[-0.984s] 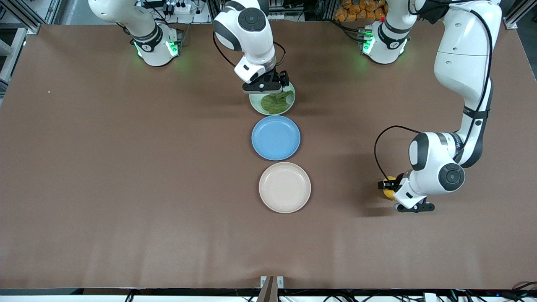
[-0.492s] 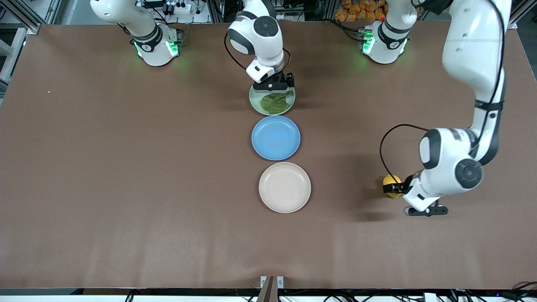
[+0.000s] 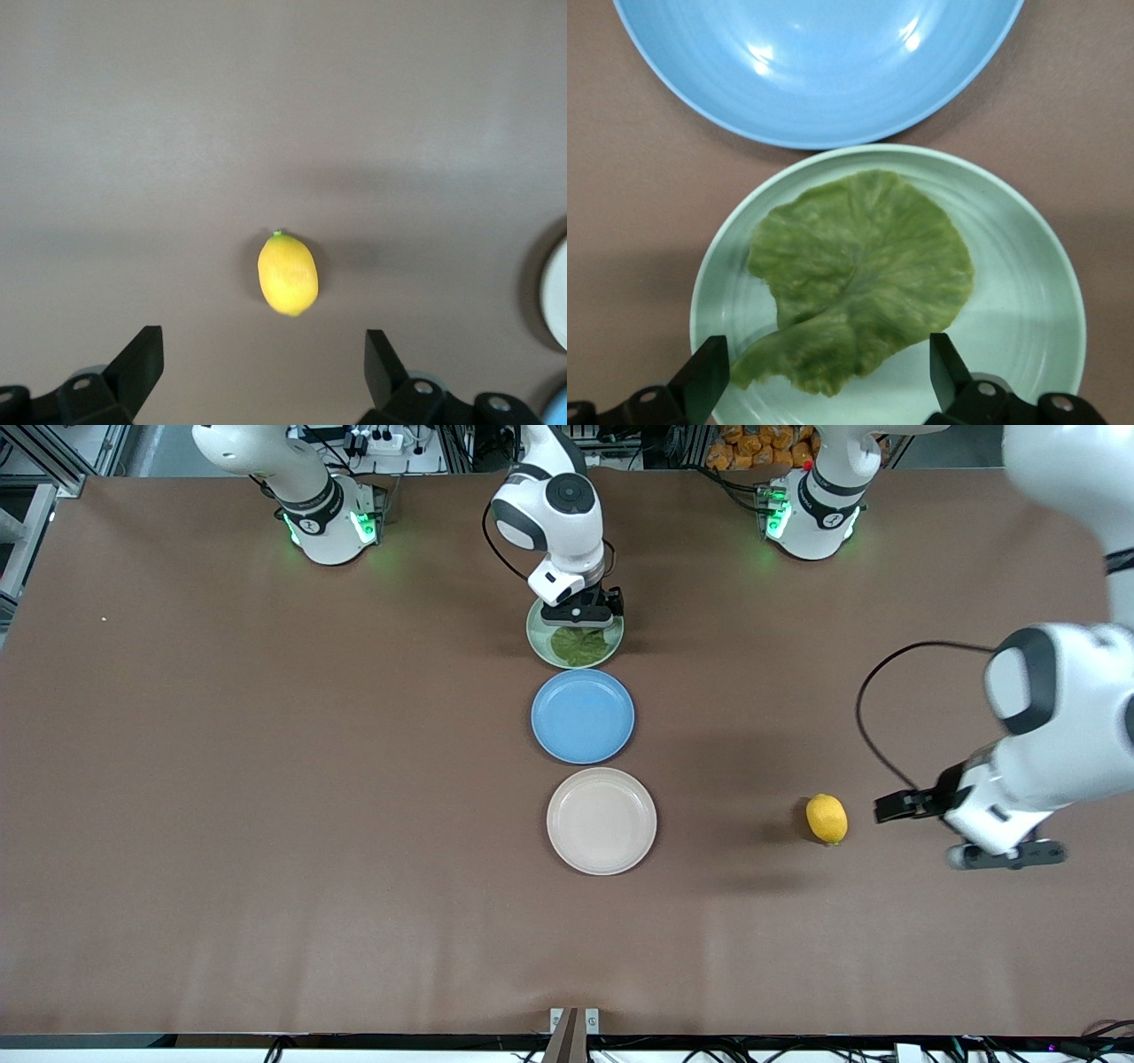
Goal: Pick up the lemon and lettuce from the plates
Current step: 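Close the right gripper on the lettuce leaf while the left gripper withdraws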
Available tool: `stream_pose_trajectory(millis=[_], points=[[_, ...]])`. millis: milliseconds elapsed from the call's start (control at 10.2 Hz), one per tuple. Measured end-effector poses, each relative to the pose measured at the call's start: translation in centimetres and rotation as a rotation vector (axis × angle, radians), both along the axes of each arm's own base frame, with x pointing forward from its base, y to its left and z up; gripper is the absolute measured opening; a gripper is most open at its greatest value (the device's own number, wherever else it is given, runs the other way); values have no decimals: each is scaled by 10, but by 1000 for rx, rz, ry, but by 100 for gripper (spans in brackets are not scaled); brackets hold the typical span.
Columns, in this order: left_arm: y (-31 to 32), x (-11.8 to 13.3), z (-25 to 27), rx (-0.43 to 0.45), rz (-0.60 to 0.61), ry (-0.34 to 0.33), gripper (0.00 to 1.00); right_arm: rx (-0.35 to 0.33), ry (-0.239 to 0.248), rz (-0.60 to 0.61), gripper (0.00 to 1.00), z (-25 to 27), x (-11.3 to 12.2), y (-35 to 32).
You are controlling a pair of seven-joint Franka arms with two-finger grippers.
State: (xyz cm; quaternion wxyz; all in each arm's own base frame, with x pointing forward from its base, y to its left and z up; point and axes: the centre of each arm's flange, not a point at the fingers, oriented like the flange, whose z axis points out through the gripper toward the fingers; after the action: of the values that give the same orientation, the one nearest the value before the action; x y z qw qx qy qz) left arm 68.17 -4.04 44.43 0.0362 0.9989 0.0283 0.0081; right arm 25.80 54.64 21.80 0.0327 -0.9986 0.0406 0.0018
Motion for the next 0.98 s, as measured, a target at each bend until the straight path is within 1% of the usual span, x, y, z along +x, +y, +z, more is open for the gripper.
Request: stream_pose_trajectory(millis=[197, 393, 590, 787, 885, 984], points=[[4, -11, 52, -6, 2, -41, 100, -13, 3, -2, 100, -12, -12, 7], [31, -29, 98, -9, 39, -66, 100, -15, -1, -2, 100, -22, -20, 14], [52, -48, 132, -8, 66, -78, 100, -21, -2, -12, 100, -32, -19, 17], [59, -63, 156, 48, 60, -85, 100, -24, -4, -26, 100, -38, -17, 21], [60, -69, 164, 67, 56, -84, 100, -23, -5, -26, 99, -39, -17, 23], [61, -72, 167, 72, 56, -78, 100, -20, -6, -26, 92, -38, -16, 24]])
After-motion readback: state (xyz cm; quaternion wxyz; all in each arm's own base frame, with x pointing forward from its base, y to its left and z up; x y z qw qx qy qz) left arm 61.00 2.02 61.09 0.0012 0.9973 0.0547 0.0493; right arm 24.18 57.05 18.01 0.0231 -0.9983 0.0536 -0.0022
